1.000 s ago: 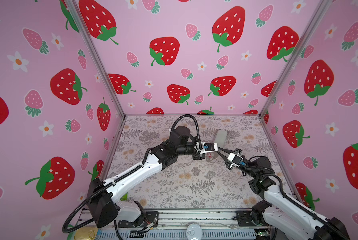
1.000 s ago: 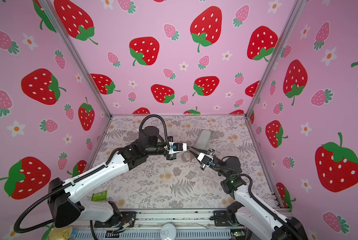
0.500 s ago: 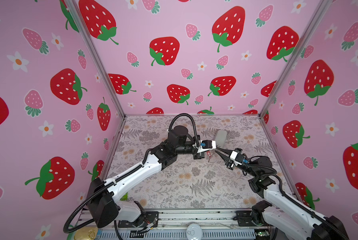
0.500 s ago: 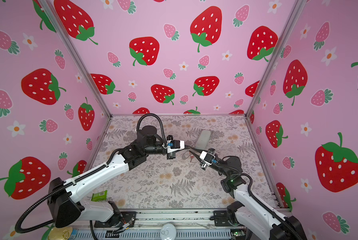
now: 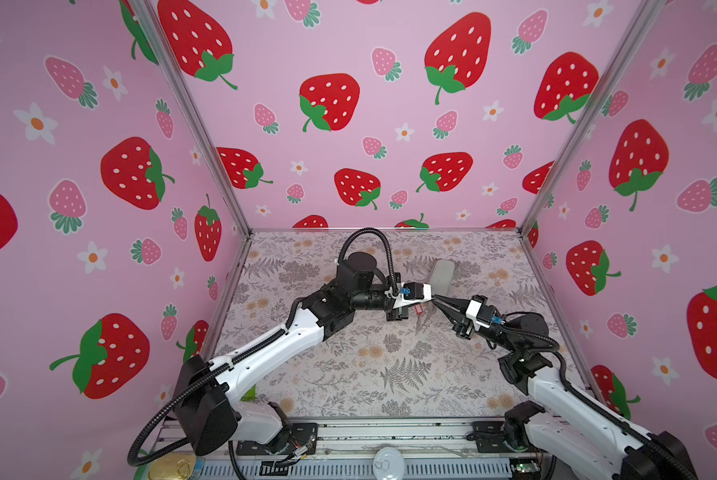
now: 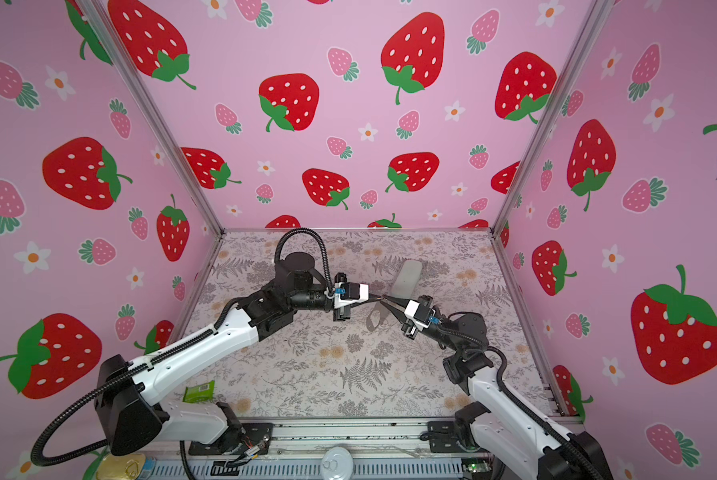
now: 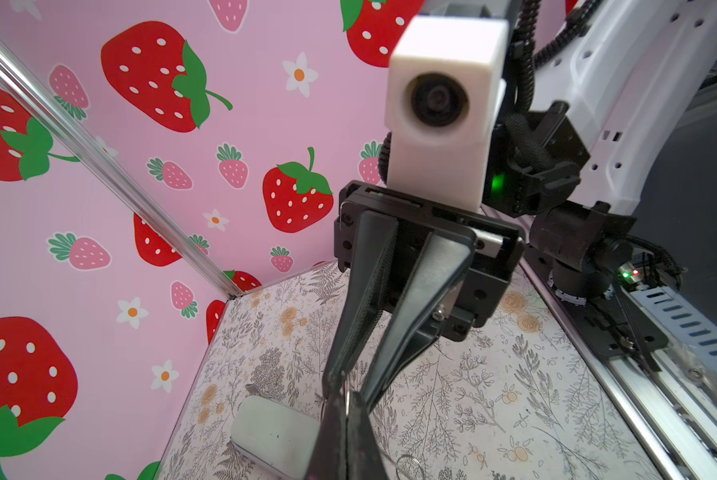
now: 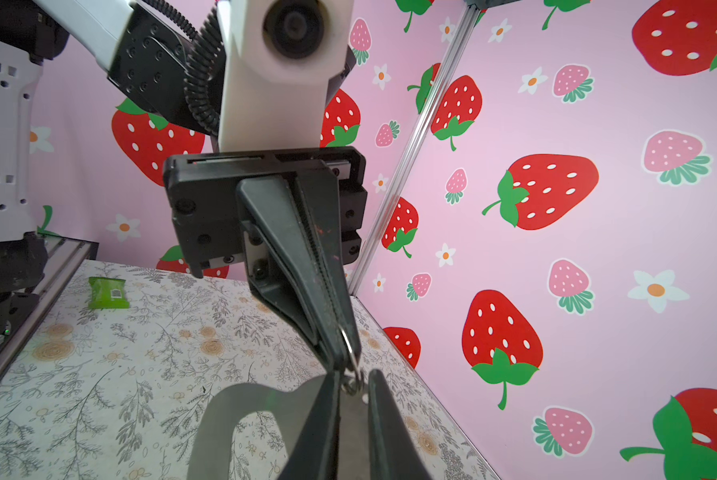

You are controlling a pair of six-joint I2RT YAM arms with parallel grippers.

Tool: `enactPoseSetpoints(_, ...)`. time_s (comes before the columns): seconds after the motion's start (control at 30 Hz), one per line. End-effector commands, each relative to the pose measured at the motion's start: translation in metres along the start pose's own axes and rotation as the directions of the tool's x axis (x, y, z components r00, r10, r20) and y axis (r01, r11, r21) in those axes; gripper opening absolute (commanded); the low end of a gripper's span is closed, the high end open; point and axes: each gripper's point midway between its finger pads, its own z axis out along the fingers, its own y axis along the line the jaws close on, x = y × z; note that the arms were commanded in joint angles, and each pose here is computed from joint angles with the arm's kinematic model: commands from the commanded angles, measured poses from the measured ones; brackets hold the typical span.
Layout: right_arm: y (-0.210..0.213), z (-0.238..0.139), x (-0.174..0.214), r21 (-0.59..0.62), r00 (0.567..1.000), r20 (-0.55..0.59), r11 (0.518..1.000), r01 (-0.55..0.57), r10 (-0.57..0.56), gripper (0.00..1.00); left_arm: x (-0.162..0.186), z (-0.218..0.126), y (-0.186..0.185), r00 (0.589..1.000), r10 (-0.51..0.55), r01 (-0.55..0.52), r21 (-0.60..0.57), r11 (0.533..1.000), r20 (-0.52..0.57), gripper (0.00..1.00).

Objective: Put the keys on the keyring

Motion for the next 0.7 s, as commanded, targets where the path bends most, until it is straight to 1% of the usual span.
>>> enactPoseSetpoints(0.0, 0.000, 0.004, -0.018, -0.037, 0.999, 0.047, 0.999, 0.014, -0.013, 0.15, -0.015, -0.006, -0.001, 0.998, 0.045, -0.045, 0.003, 0.999, 0.046, 0.00)
enactPoseSetpoints(0.07, 0.000, 0.004, -0.018, -0.038, 0.999, 0.045, 0.999, 0.013, -0.012, 0.14, -0.016, -0.006, -0.001, 0.998, 0.047, -0.047, 0.002, 0.999, 0.048, 0.00)
enactPoseSetpoints(0.1, 0.000, 0.006, -0.008, -0.041, 1.000, 0.024, 0.999, -0.007, 0.008, 0.14, -0.016, -0.007, -0.001, 0.998, 0.048, -0.049, 0.003, 0.999, 0.049, 0.00)
enactPoseSetpoints(0.33, -0.003, 0.008, -0.010, -0.034, 1.000, 0.023, 0.999, 0.010, -0.009, 0.02, -0.014, -0.005, -0.002, 0.999, 0.037, -0.038, 0.017, 0.999, 0.040, 0.00)
enactPoseSetpoints(0.5, -0.010, 0.007, -0.007, 0.003, 0.999, -0.002, 0.999, 0.038, -0.038, 0.00, -0.005, -0.004, -0.002, 0.999, 0.036, -0.036, 0.014, 0.999, -0.002, 0.00)
enactPoseSetpoints(0.53, -0.010, 0.008, -0.006, 0.003, 0.999, -0.011, 0.999, 0.047, -0.047, 0.00, -0.004, -0.004, -0.001, 0.999, 0.038, -0.037, 0.010, 0.999, -0.009, 0.03)
enactPoseSetpoints(0.57, -0.011, 0.008, -0.003, 0.007, 0.998, -0.026, 0.999, 0.052, -0.052, 0.00, -0.002, -0.004, 0.000, 0.999, 0.041, -0.041, 0.004, 0.999, -0.021, 0.15)
enactPoseSetpoints(0.6, -0.012, 0.008, 0.001, 0.011, 0.998, -0.044, 0.998, 0.056, -0.055, 0.00, 0.000, -0.004, 0.001, 0.998, 0.047, -0.047, 0.000, 0.999, -0.038, 0.24)
enactPoseSetpoints(0.63, -0.013, 0.008, 0.004, 0.013, 0.996, -0.061, 0.998, 0.066, -0.066, 0.00, 0.002, -0.005, 0.003, 0.997, 0.055, -0.056, -0.012, 0.998, -0.054, 0.31)
enactPoseSetpoints(0.67, -0.015, 0.007, 0.000, 0.023, 0.993, -0.068, 0.995, 0.098, -0.096, 0.00, 0.005, -0.007, 0.007, 0.995, 0.061, -0.064, -0.035, 0.997, -0.081, 0.36)
